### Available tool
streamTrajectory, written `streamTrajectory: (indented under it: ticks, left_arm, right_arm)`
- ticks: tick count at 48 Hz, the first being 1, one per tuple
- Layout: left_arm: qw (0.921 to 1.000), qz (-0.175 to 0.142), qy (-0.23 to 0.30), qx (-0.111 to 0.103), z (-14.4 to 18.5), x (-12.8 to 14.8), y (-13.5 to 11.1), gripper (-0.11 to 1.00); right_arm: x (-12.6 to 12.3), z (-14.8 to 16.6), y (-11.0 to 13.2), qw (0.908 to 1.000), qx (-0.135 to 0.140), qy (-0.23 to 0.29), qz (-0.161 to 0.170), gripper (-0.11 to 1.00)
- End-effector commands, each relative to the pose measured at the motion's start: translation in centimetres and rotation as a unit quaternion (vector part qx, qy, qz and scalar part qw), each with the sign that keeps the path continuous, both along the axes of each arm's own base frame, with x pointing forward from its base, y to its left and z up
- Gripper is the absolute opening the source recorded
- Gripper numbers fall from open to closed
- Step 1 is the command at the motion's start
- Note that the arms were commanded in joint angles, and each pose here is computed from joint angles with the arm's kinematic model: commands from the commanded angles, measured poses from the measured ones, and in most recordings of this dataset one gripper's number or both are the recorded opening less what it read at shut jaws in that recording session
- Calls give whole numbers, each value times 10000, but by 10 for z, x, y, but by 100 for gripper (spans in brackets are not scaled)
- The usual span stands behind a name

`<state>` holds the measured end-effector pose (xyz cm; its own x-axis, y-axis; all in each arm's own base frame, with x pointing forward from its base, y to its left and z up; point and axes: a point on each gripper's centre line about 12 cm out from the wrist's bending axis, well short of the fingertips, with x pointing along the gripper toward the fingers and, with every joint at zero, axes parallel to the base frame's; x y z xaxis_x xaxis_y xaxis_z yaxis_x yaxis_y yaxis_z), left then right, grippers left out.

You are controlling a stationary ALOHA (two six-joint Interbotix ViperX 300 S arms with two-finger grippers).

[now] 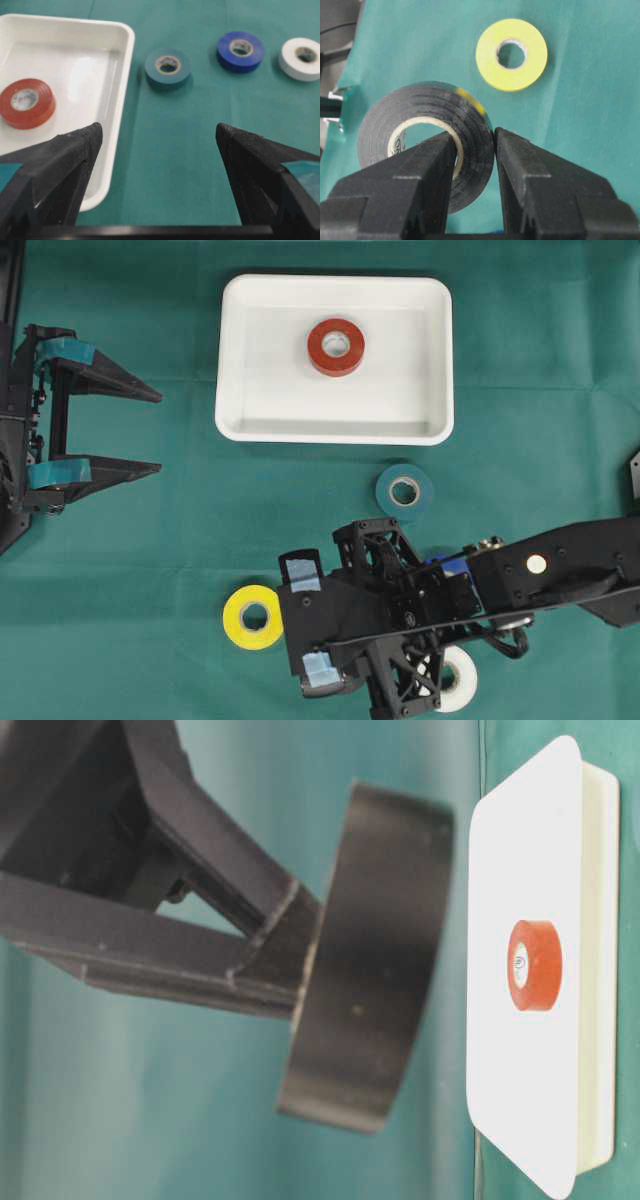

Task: Pick up the tape from a random location and place it into the white case.
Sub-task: 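Lift the black roll off the table with the right gripper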

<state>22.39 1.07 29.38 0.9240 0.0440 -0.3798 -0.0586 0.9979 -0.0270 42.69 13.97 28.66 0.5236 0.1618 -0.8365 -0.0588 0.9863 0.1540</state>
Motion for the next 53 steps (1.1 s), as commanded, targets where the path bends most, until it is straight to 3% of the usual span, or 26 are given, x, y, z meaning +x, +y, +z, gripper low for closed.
streamTrajectory:
  ticks: [1,37,53]
  left_arm:
    - [10000,-12,-62,-4,5,2,-1,95]
    - [10000,-5,-62,-4,5,2,0,95]
    - [10000,-7,22,-22,3,0,-1,95]
  right_arm:
    - [-1,25,-1,9995,100,-298,-19,28]
    - [-2,23,-1,9996,67,-285,-3,28]
    - [2,22,-14,9994,-51,-306,-123,28]
